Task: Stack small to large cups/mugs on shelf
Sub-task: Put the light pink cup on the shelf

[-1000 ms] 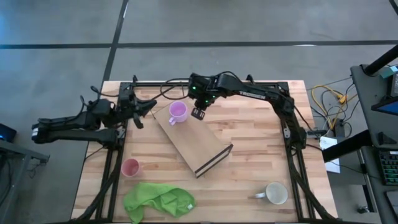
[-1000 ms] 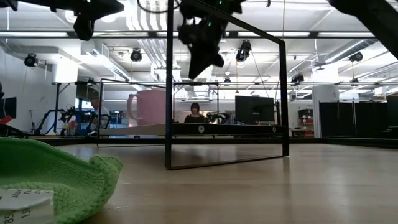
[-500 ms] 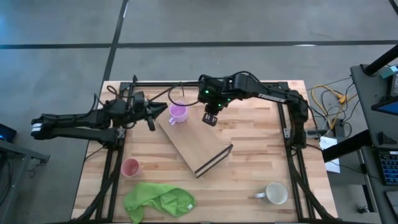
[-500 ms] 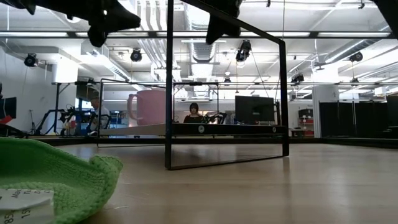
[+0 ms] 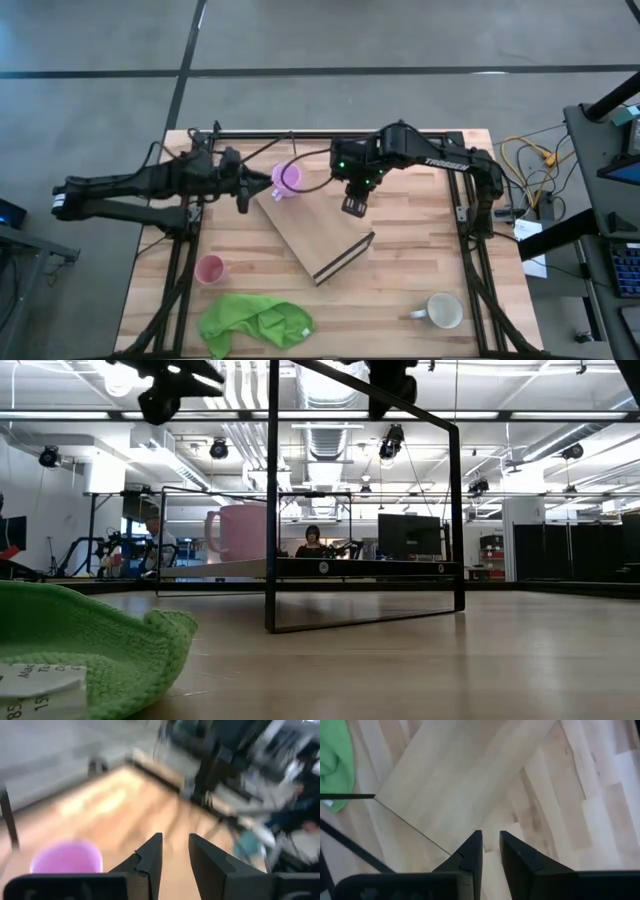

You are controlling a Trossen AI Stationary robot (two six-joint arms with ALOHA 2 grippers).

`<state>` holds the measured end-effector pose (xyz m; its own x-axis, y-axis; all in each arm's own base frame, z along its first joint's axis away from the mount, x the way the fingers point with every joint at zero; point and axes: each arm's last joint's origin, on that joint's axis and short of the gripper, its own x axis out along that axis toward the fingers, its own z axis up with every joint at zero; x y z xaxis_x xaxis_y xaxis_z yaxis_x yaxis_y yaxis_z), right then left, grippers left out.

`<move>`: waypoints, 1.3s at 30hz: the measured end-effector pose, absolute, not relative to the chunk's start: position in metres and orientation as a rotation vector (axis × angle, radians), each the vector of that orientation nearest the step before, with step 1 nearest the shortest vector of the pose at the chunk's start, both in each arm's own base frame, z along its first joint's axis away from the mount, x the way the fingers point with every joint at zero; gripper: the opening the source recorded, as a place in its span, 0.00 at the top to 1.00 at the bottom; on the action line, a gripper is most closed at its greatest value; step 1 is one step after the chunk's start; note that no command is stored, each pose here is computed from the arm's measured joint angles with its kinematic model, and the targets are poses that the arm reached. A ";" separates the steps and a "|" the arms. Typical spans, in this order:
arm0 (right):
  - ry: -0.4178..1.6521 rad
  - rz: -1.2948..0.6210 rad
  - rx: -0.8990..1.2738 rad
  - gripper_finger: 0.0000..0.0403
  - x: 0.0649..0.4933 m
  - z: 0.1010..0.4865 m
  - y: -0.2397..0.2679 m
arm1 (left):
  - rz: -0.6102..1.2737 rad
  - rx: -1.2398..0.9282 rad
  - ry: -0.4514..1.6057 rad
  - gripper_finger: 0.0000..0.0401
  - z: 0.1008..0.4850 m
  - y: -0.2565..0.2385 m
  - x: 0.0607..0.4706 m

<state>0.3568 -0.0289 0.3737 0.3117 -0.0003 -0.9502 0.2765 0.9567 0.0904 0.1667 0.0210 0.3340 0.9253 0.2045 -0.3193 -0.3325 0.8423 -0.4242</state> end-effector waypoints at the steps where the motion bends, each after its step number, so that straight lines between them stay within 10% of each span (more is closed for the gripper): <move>1: 1.245 -0.177 0.248 0.84 0.357 0.374 -0.027 | 0.277 -0.517 0.337 0.81 0.335 0.020 0.166; 13: 1.265 -0.156 0.229 0.82 0.356 0.373 -0.018 | -0.007 -0.855 1.011 0.81 0.360 -0.006 0.155; 39: 1.267 -0.135 0.199 0.81 0.356 0.372 -0.018 | 0.591 -1.052 1.440 0.81 0.304 -0.120 0.191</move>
<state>0.3563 -0.0180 0.3723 0.2942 0.0092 -0.9557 0.2104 0.9748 0.0741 0.1906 -0.1201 0.3042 0.1058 -0.2596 -0.9599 -0.8590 0.4624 -0.2197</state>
